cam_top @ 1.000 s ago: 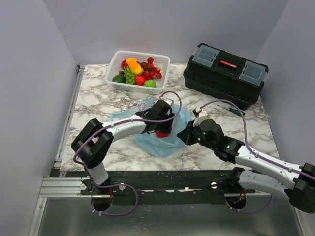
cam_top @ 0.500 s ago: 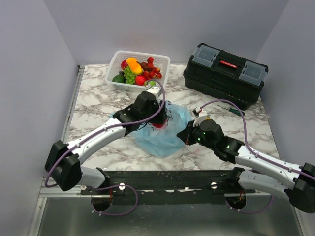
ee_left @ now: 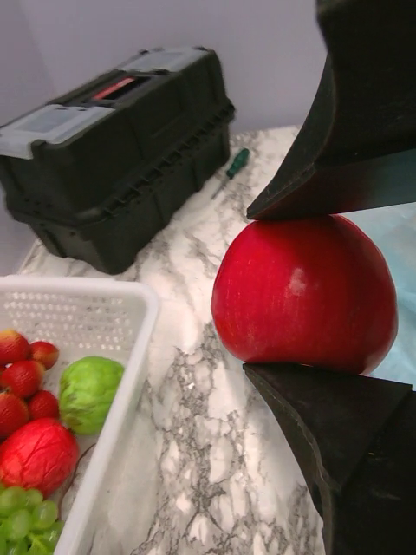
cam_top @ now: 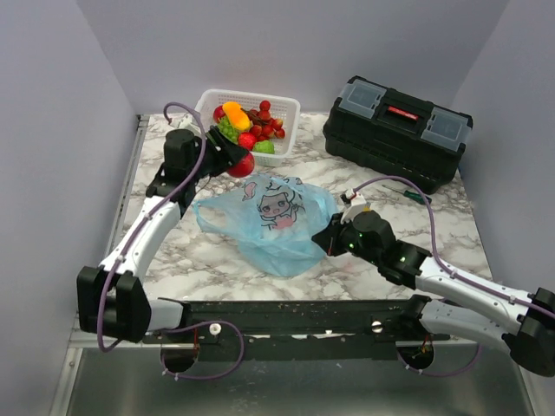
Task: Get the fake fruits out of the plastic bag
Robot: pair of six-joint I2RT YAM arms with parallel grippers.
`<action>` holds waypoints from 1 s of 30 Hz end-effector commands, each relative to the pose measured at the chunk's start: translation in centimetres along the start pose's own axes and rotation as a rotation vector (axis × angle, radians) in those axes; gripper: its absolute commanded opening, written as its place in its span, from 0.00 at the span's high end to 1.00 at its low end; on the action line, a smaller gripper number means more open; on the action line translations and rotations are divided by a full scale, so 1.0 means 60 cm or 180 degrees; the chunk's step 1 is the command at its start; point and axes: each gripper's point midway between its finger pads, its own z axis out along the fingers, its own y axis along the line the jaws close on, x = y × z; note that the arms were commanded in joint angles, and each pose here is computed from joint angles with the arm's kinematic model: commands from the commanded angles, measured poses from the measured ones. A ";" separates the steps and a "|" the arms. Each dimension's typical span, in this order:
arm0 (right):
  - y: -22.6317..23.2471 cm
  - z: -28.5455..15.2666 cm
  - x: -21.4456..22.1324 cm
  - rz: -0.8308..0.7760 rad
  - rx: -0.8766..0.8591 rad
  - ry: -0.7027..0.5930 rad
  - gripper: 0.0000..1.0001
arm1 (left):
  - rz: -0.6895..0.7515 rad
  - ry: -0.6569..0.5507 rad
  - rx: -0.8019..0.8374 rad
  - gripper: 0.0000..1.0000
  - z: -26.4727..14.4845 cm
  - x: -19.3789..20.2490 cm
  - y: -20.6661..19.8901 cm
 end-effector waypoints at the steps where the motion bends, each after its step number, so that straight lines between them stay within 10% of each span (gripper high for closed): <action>1: -0.009 -0.006 -0.001 -0.0021 0.0063 -0.0076 0.99 | -0.0755 -0.0168 0.0359 1.00 0.037 -0.075 0.004; 7: -0.008 -0.008 -0.006 -0.0055 0.0077 -0.0085 0.99 | -0.1371 -0.0492 0.0518 1.00 0.117 -0.152 0.074; 16: -0.012 -0.015 -0.008 -0.0067 0.0114 -0.0095 0.99 | -0.0831 -0.1331 -0.0260 0.99 0.200 -0.298 0.190; 30: -0.024 -0.018 -0.008 -0.0080 0.0234 -0.0092 0.99 | -0.1216 -0.1223 -0.0767 0.76 0.309 -0.316 0.335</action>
